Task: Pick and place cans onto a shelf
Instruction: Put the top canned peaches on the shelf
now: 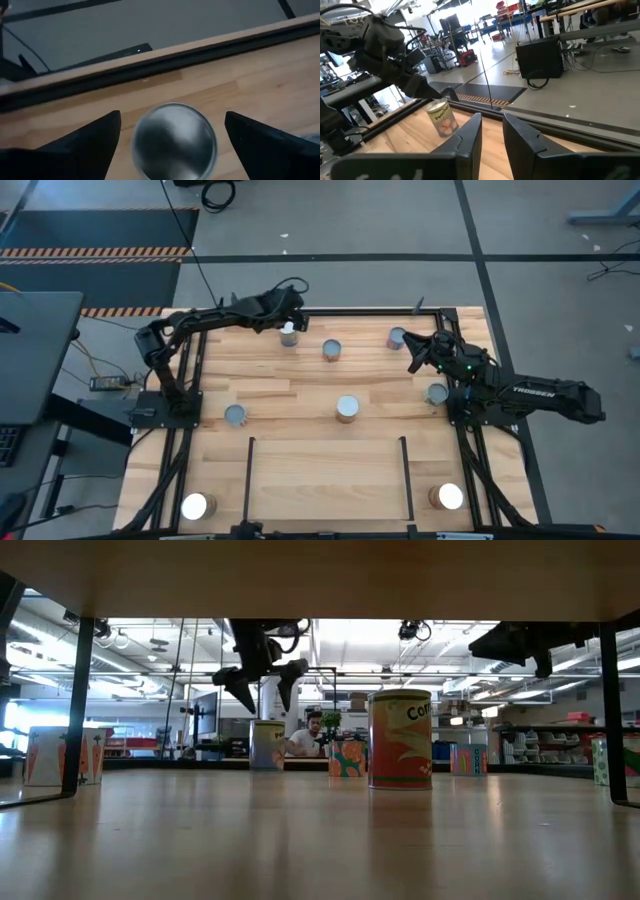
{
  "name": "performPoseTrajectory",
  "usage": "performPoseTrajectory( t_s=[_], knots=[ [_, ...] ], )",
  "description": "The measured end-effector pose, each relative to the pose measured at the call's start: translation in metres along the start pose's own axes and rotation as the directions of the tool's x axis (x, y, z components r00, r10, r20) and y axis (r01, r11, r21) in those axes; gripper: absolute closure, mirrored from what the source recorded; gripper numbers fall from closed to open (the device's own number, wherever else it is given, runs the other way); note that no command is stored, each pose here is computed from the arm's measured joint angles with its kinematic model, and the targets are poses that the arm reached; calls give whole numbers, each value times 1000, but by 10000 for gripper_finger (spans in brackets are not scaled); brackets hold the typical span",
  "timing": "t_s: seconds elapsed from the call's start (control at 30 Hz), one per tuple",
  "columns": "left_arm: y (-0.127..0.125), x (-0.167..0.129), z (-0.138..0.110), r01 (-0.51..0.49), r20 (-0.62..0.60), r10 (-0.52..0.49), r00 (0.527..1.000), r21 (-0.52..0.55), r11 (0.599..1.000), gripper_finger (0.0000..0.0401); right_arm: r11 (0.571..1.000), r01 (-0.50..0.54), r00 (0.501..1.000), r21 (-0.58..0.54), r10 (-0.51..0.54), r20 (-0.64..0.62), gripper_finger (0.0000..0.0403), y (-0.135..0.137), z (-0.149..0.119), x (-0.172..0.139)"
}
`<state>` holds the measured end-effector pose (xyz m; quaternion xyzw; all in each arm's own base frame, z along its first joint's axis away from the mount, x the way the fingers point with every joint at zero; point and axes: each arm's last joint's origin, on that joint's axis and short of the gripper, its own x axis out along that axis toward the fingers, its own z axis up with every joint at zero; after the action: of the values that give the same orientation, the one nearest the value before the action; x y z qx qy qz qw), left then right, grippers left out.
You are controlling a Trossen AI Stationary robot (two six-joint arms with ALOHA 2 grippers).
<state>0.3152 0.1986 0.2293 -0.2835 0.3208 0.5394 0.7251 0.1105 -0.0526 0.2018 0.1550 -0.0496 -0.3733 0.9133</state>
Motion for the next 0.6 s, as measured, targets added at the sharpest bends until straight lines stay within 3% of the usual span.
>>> performPoseTrajectory(
  t_s=[0.23, 0.4, 0.6],
  knots=[
    [-17, -4, -23, -74, 3, 74, 997, -109, 991, 37, 1000, 3, 1000, -1, -3, -4, 318, -1, 0, 0],
    [-26, -11, -31, -126, 98, 142, 985, -149, 981, 37, 1000, 3, 1000, -3, -3, -6, 318, -1, 0, 0],
    [-28, 6, -29, -109, 105, 129, 986, -182, 977, 37, 1000, 0, 1000, -18, 0, -7, 318, -1, 0, 0]
  ],
)
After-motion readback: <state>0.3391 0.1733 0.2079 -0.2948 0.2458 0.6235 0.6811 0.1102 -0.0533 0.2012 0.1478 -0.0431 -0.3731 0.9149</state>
